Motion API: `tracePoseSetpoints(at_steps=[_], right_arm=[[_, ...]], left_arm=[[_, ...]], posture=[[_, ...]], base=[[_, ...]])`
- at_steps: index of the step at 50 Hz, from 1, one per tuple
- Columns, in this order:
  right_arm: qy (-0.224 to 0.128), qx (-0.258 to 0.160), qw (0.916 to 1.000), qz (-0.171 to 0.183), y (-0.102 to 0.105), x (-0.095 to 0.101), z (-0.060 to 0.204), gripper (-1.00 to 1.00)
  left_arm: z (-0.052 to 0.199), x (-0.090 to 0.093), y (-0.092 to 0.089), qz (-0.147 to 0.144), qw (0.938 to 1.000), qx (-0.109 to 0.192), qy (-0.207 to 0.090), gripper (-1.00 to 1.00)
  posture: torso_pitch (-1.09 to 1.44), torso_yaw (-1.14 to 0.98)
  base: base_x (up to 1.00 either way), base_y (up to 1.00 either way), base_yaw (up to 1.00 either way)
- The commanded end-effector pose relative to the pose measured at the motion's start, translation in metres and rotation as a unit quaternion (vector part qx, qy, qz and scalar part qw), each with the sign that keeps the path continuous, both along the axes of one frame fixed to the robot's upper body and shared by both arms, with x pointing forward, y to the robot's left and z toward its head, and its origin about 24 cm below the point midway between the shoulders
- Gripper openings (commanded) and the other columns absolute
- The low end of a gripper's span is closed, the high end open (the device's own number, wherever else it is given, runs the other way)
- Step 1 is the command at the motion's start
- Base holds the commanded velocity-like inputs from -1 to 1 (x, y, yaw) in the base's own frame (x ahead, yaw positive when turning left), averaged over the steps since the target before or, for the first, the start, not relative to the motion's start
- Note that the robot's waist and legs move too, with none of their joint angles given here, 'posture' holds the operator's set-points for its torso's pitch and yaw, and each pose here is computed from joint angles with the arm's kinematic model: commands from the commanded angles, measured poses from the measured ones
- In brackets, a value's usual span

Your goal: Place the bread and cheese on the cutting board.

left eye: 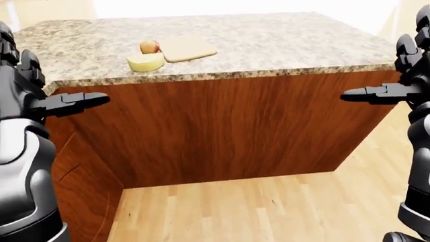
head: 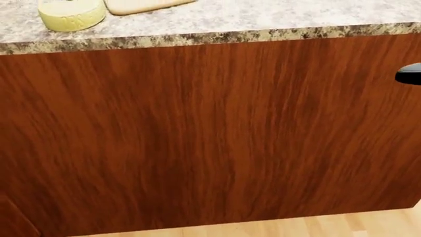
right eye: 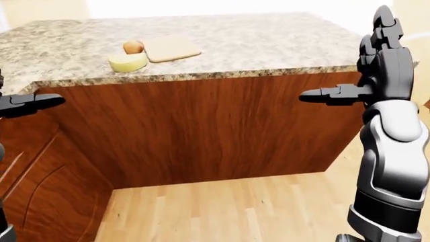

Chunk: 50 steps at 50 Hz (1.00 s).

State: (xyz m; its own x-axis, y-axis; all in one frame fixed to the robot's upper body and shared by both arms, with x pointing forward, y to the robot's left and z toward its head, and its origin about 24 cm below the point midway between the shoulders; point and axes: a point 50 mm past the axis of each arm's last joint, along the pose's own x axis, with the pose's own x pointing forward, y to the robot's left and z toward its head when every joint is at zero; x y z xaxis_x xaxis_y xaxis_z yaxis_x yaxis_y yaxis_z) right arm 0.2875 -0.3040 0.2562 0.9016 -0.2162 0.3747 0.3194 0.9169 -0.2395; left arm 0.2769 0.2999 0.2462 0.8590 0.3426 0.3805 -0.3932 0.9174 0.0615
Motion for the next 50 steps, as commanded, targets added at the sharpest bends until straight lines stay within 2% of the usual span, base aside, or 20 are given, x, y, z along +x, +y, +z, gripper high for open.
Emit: tracePoseSetpoints(at_steps=[1, 50], right_arm=[[-0.041, -0.019, 0.9990, 0.008, 0.0051, -0.0048, 0.0172, 1.00], [-0.044, -0.028, 0.9986, 0.012, 0.0066, -0.0059, 0.0229, 1.00]], left_arm=[[0.0200, -0.0083, 0.0011, 0.008, 0.9987, 0.019, -0.046, 1.00], [0.0224, -0.0111, 0.0047, 0.016, 0.9985, 0.018, -0.049, 1.00]], posture=[[0.00, 0.00], [0.00, 0.00]], base=[[0.22, 0.09, 0.00], [0.23, 0.15, 0.00]])
